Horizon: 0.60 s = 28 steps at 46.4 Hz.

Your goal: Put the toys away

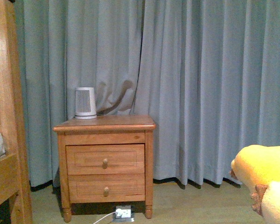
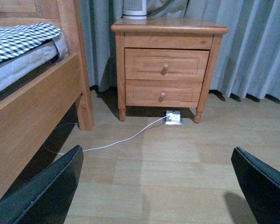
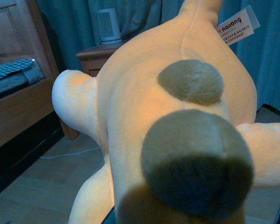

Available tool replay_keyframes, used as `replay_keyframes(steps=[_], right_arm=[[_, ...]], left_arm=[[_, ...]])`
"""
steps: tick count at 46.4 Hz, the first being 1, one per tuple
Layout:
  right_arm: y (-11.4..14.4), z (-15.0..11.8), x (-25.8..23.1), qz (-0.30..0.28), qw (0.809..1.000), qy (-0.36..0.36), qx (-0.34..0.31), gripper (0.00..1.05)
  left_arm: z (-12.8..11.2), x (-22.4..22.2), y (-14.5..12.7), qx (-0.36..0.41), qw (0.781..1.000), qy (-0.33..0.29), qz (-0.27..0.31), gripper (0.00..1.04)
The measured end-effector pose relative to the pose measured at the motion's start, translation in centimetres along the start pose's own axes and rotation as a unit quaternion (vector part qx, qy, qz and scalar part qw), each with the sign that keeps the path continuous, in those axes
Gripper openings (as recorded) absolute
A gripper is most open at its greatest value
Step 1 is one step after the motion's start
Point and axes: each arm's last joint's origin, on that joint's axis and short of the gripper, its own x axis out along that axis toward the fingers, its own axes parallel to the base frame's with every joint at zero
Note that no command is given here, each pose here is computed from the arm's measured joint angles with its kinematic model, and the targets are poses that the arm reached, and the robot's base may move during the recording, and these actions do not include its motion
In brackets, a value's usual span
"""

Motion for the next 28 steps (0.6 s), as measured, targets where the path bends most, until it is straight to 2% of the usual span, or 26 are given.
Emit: replay_keyframes(steps=[28], right_arm=[[0.0,0.0,0.0,0.0,1.0,0.0,0.0,0.07]], left_arm=[[0.0,0.0,0.0,0.0,1.0,0.0,0.0,0.99]])
